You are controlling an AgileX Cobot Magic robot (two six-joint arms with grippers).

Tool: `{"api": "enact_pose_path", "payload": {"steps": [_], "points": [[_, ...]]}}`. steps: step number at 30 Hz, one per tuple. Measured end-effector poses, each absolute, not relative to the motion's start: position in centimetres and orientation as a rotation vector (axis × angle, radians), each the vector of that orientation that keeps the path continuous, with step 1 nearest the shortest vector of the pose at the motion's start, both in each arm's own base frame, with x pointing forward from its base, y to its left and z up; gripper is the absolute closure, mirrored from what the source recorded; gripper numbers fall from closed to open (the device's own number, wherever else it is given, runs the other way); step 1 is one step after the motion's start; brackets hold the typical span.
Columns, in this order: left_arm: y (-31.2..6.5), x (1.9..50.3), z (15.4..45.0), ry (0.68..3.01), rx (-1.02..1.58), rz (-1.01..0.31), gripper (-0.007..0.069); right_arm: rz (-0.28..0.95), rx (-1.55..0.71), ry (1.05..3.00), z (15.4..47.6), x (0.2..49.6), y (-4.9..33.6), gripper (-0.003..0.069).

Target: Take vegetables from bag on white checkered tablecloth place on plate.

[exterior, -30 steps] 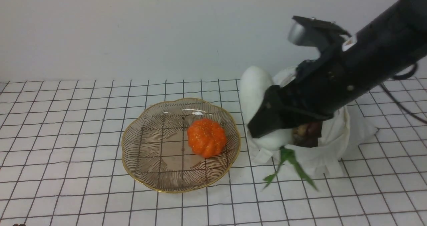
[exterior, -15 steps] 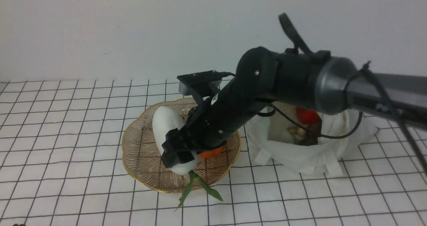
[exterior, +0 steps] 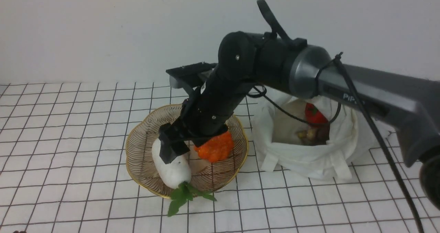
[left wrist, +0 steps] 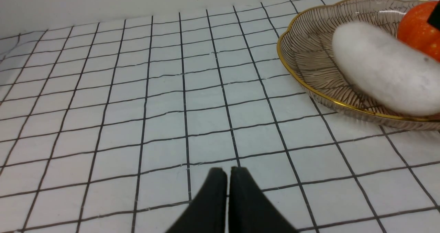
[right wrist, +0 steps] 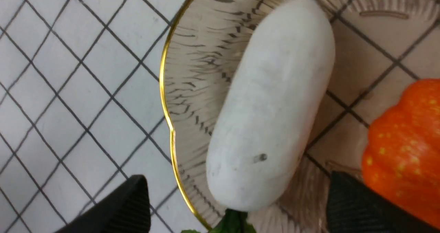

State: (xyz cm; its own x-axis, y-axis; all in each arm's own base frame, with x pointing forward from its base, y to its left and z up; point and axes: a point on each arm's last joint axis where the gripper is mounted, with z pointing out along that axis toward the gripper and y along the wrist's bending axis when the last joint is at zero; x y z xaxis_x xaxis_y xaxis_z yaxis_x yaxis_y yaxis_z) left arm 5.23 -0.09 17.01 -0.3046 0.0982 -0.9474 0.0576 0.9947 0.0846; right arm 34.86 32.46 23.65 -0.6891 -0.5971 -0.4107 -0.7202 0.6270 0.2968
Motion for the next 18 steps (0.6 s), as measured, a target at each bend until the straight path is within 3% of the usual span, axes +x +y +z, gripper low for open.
{"api": "enact_pose_path", "payload": {"steps": [2, 6, 8, 10, 11, 13, 18], "points": [[-0.1, 5.2, 17.0, 1.881, 0.112, 0.04, 0.0634, 0.54, -1.079, 2.591, 25.5, 35.2, 32.0, 0.0069], [-0.1, 5.2, 17.0, 1.881, 0.112, 0.04, 0.0634, 0.375, -1.002, 2.525, 29.3, 35.5, 30.6, 0.0231], [-0.1, 5.2, 17.0, 1.881, 0.112, 0.04, 0.0634, 0.332, -0.959, 2.488, 32.1, 34.7, 29.4, 0.0361], [-0.1, 5.2, 17.0, 1.881, 0.112, 0.04, 0.0634, 0.321, -0.935, 2.469, 33.5, 34.1, 28.7, 0.0424], [-0.1, 5.2, 17.0, 1.881, 0.112, 0.04, 0.0634, 0.305, -0.905, 2.439, 35.9, 32.7, 27.2, 0.052], [-0.1, 5.2, 17.0, 1.881, 0.112, 0.04, 0.0634, 0.276, -0.874, 2.404, 38.1, 30.9, 25.4, 0.0615], [-0.1, 5.2, 17.0, 1.881, 0.112, 0.04, 0.0634, 0.194, -0.766, 2.34, 42.4, 25.4, 19.7, 0.0669]]}}
